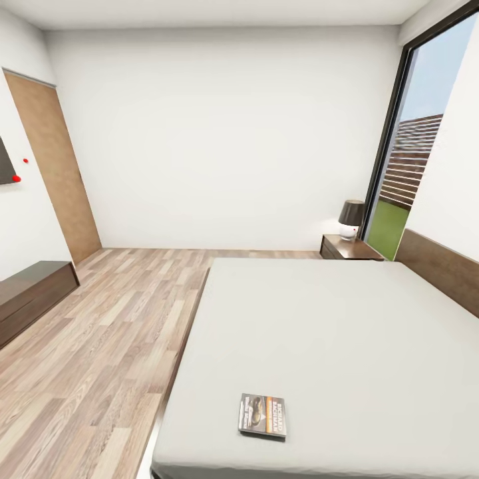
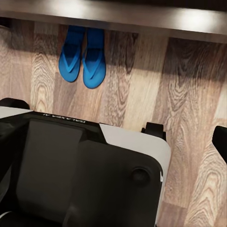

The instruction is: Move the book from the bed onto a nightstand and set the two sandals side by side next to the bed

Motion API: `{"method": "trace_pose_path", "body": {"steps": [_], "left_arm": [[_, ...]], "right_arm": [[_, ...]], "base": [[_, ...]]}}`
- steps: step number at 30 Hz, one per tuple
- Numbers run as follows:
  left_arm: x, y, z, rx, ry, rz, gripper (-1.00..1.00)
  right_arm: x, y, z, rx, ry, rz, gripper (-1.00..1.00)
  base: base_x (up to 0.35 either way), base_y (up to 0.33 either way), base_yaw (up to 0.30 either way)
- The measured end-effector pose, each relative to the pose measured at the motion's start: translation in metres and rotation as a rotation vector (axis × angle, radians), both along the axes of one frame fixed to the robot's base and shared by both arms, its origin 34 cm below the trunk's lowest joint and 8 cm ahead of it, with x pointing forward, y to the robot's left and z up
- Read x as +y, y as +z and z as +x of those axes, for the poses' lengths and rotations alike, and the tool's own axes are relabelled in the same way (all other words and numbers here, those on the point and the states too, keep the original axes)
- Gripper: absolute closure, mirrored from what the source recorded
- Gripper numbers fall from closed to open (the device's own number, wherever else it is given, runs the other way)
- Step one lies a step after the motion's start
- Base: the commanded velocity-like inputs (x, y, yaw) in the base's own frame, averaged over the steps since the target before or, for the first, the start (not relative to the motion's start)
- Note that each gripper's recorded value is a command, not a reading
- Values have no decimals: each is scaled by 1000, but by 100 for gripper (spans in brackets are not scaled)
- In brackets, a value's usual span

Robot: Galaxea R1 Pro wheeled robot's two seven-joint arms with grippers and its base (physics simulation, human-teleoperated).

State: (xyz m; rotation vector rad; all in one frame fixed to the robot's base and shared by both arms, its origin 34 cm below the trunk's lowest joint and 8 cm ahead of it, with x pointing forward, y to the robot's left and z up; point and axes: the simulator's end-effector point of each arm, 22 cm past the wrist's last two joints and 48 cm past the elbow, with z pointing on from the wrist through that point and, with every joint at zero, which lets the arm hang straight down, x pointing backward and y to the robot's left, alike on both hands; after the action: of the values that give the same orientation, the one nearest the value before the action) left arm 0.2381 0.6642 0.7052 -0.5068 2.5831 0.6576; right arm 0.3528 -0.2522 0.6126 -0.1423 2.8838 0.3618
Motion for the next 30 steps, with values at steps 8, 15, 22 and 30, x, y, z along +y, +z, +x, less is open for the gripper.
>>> {"method": "trace_pose_path", "body": {"steps": [8,15,22,30], "left_arm": [[0,0,0,-1,0,0,-100],[1,1,1,-3,1,2,-100],[2,1,1,-6,4,3,-100],[7,5,1,-13,10,12,-100]], "right_arm": [[0,0,0,0,2,0,-100],[-1,0,0,0,2,-2,-100],[-2,0,0,0,1,-3,-100],[-3,0,0,0,0,-4,-100]], "base": [[0,0,0],[0,0,0],[0,0,0],[0,0,0]]}}
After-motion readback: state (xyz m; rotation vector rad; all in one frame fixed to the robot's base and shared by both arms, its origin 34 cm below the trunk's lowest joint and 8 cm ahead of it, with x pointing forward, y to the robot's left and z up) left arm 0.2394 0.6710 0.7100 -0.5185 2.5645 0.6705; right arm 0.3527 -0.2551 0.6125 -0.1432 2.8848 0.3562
